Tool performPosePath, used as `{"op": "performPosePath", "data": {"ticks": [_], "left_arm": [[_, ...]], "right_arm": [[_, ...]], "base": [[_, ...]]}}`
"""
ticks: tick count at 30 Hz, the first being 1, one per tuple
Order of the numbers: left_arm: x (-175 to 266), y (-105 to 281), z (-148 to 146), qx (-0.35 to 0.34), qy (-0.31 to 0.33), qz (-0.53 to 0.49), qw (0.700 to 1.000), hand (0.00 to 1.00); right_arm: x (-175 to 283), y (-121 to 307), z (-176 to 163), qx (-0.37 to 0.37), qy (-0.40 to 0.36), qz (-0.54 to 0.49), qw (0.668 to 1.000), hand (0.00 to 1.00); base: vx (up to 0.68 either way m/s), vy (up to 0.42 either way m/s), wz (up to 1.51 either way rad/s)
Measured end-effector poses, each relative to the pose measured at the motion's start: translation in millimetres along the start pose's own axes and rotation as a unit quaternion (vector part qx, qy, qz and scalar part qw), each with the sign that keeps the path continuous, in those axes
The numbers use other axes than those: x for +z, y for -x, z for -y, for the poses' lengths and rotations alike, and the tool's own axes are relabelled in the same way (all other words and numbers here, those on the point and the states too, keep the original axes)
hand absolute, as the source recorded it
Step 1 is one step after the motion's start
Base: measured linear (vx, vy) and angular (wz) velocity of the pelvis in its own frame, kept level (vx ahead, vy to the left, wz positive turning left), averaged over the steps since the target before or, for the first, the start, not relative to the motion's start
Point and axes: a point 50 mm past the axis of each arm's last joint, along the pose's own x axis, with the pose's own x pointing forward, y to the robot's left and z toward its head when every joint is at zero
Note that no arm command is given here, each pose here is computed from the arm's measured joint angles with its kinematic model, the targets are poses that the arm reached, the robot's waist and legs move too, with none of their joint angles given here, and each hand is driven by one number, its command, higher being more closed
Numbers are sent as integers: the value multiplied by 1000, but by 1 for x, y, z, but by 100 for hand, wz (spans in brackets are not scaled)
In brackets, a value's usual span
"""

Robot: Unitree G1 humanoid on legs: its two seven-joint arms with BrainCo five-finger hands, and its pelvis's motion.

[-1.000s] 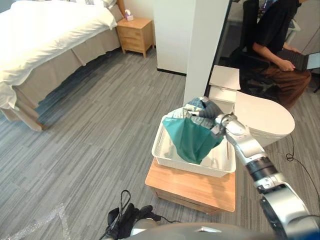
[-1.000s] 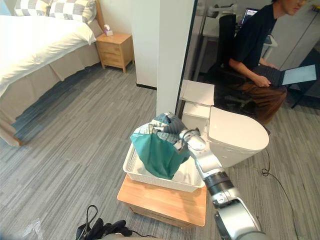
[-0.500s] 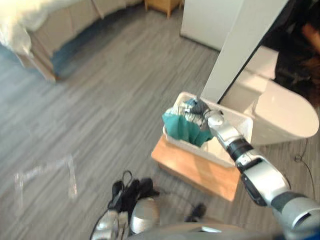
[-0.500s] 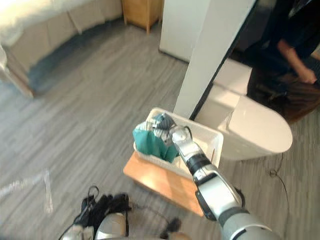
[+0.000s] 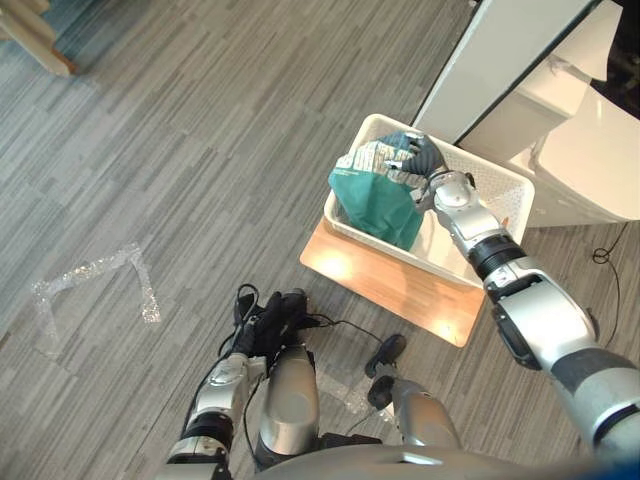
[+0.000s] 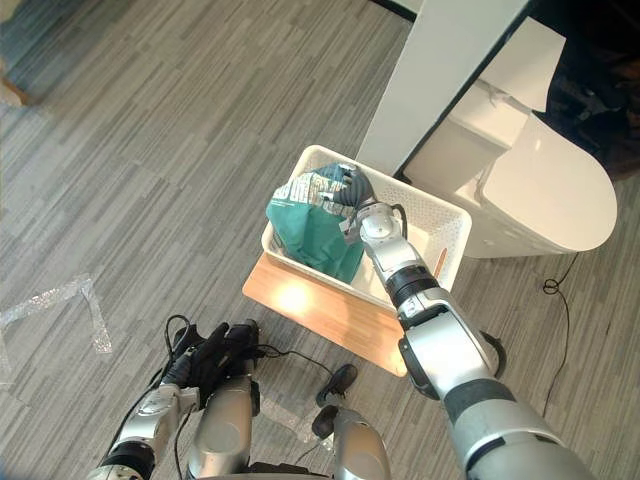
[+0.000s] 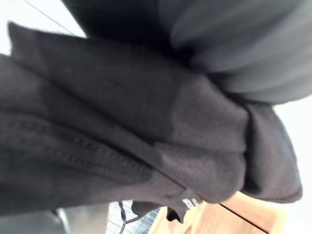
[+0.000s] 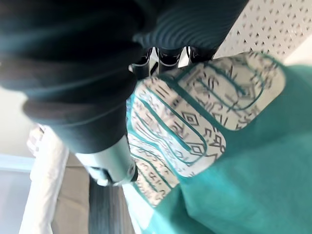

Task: Tidy the bed and pick cloth on bed and put in laundry

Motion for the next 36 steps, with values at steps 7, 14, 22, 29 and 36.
{"op": "performPosePath", "data": {"ticks": [7,14,22,29,36], "left_arm": [[-24,7,-4,0,-6,-39,999,100],[-73,26,-12,4,-27,-117,993,100],[-93,36,-19,-1,-41,-147,988,100],[-109,45,-22,-3,-41,-173,984,100],[-118,50,-24,17,3,-194,981,100]], "right_arm": [[27,10,29,-22,-4,83,996,0],[-34,42,29,-8,-17,6,1000,0],[-91,74,50,-31,-3,-95,995,0],[-130,111,73,-82,-15,-165,983,0],[-196,177,94,-173,-83,-289,938,0]], "base": [[7,10,-11],[83,-6,-19],[51,-6,-15],[28,-1,-13],[30,-1,-2]]}}
